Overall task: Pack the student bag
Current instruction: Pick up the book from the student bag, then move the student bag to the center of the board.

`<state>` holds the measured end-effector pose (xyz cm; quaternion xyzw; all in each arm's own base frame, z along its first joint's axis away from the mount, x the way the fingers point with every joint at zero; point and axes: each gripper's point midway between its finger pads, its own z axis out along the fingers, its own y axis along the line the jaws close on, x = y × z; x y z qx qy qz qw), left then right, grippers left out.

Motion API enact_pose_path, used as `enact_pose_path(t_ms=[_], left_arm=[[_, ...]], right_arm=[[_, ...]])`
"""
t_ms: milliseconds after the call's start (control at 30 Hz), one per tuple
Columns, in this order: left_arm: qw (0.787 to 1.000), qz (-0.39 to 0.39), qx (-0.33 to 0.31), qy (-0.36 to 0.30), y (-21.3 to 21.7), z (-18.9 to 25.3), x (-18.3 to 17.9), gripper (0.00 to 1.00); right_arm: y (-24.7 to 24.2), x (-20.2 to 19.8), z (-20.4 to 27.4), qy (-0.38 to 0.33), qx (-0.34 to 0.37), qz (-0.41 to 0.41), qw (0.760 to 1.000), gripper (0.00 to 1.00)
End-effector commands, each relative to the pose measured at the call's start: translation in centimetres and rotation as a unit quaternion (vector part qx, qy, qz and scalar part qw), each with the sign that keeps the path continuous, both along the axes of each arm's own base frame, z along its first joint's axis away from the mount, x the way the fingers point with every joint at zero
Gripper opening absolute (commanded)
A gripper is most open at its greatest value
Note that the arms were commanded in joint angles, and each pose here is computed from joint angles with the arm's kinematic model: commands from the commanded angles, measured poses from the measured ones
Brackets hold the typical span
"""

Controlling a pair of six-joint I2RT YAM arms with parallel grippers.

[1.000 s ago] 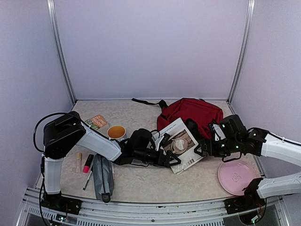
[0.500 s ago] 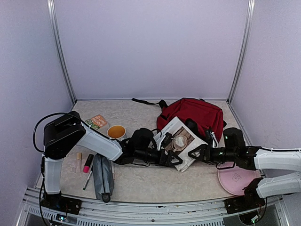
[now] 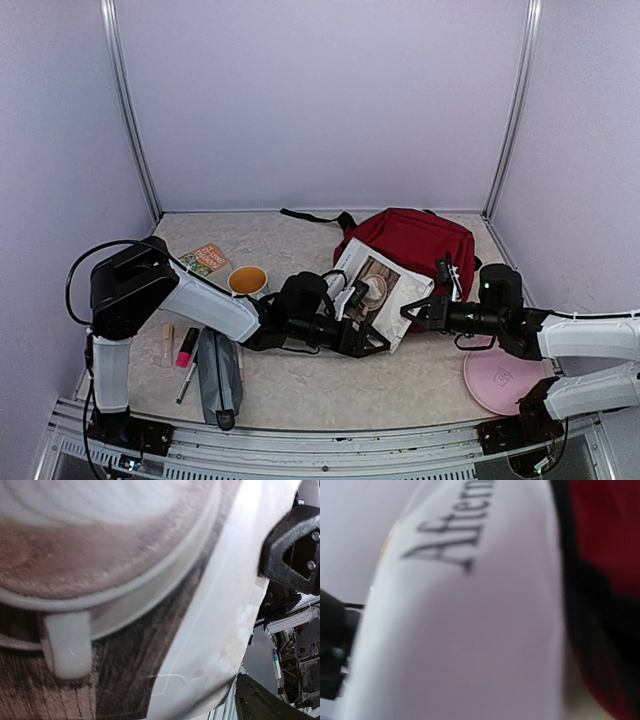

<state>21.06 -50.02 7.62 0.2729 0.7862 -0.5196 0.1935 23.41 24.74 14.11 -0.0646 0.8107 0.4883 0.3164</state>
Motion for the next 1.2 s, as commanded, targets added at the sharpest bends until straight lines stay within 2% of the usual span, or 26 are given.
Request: enact_pose_path(t_ms=[0, 167, 333, 433, 567, 667, 733, 800, 900, 967, 1167], left_arm=[[0.991, -0.023, -0.025, -0.127, -1.0, 6.2, -0.8, 0.99], [0.981, -0.036, -0.030, -0.188, 0.3, 10.2, -1.5, 0.99], [0.961, -0.073, -0.048, -0.262, 1.7, 13.5, -3.2, 0.99], [0.955, -0.096, -0.058, -0.275, 2.2, 15.1, -3.6, 0.99], [0.952, -0.115, -0.076, -0.273, 2.4, 16.9, -3.1, 0.99], [0.972, -0.067, -0.066, -0.216, 2.5, 16.4, 0.9, 0.99], [0.989, -0.005, -0.055, -0.139, 3.2, 15.0, 5.4, 0.99], [0.994, 0.063, -0.053, -0.079, 4.5, 13.1, 10.3, 0.99], [0.988, 0.146, -0.045, -0.035, 5.6, 10.5, 16.7, 0.99], [0.982, 0.189, -0.018, -0.019, 5.4, 8.7, 20.0, 0.99], [0.961, 0.274, 0.021, 0.015, 3.6, 4.2, 24.9, 0.99]], right_arm=[[-0.3, 0.8, 3.8, -0.053, 0.004, -0.015, 0.998, 0.15], [-1.1, 0.8, 5.7, -0.075, -0.012, -0.027, 0.997, 0.14], [-2.6, 1.5, 10.1, -0.121, -0.013, -0.057, 0.991, 0.11], [-4.4, 2.6, 12.6, -0.140, -0.028, -0.100, 0.985, 0.11], [-7.3, 3.8, 14.6, -0.160, -0.057, -0.165, 0.972, 0.06], [-9.7, 4.6, 15.0, -0.163, -0.079, -0.213, 0.960, 0.05], [-11.1, 5.1, 14.8, -0.160, -0.094, -0.241, 0.953, 0.05], [-12.1, 5.5, 14.1, -0.153, -0.112, -0.260, 0.947, 0.05], [-12.4, 5.8, 12.8, -0.140, -0.129, -0.261, 0.946, 0.05], [-12.1, 5.8, 12.1, -0.135, -0.131, -0.253, 0.949, 0.05], [-10.9, 5.6, 10.5, -0.130, -0.143, -0.212, 0.958, 0.06]])
